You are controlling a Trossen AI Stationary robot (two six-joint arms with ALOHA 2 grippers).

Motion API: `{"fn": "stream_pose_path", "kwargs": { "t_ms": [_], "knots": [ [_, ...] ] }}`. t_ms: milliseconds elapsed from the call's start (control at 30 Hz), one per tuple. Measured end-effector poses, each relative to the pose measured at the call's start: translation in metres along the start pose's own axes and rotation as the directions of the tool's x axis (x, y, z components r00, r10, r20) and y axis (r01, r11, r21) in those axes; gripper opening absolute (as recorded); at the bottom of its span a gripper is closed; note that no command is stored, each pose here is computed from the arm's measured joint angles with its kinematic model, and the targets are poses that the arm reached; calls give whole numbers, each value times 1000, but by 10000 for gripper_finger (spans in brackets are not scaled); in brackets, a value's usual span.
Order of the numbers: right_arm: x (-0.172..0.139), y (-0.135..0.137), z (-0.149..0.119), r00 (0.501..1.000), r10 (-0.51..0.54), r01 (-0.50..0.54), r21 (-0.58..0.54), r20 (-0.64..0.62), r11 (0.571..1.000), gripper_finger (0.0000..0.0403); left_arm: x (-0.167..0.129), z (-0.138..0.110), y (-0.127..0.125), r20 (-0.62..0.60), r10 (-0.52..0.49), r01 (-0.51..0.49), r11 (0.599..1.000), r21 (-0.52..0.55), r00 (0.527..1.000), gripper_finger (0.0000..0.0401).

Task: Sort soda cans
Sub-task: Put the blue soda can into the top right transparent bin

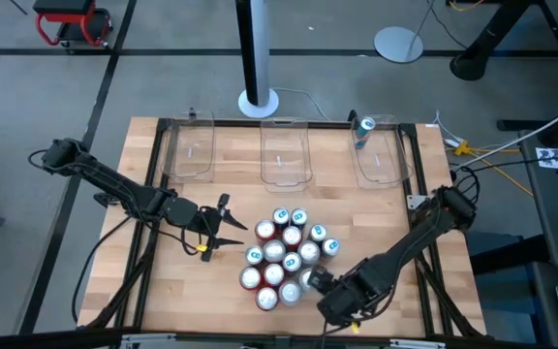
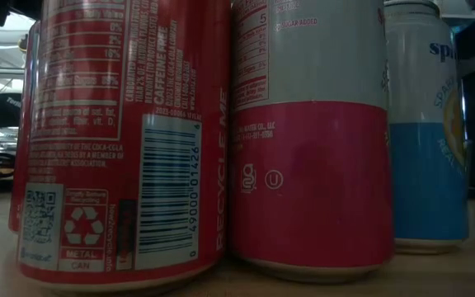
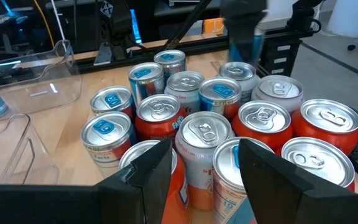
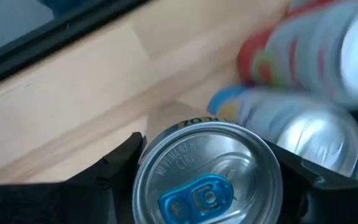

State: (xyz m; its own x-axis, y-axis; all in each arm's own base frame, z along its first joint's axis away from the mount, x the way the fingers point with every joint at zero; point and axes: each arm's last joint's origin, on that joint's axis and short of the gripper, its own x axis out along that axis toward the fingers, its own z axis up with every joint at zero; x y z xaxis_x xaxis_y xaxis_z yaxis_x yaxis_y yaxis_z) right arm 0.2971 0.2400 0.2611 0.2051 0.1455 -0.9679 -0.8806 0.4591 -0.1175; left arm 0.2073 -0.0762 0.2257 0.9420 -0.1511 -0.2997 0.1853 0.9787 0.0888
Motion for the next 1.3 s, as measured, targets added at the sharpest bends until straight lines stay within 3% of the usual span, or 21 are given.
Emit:
{"fn": "stream_pose_path", "kwargs": {
  "t_ms": [300, 600, 733, 867, 1133, 1300],
  "knots": [
    [-2, 6, -17, 981, 34, -20, 75, -190, 997, 240, 0, 0, 0, 0, 0, 0, 1000, -4, 1000, 175],
    [-13, 13, -37, 922, 68, -38, 87, -380, 995, 240, 0, 0, 0, 0, 0, 0, 1000, -4, 1000, 175],
    [-34, 16, -48, 903, 27, 15, 94, -430, 995, 240, 0, 0, 0, 1, 1, -1, 1000, -3, 1000, 175],
    [-59, 12, -62, 914, -73, 126, 108, -399, 986, 238, 0, 0, 0, 1, 1, -1, 1000, -1, 1000, 175],
    [-102, -7, -117, 915, -147, 239, 211, -377, 948, 238, 0, 0, 0, 2, 1, -1, 1000, 4, 1000, 175],
    [-125, -26, -156, 886, -216, 347, 278, -411, 896, 238, 0, 0, 0, 1, 1, -1, 1000, 7, 1000, 175]
  ]
}}
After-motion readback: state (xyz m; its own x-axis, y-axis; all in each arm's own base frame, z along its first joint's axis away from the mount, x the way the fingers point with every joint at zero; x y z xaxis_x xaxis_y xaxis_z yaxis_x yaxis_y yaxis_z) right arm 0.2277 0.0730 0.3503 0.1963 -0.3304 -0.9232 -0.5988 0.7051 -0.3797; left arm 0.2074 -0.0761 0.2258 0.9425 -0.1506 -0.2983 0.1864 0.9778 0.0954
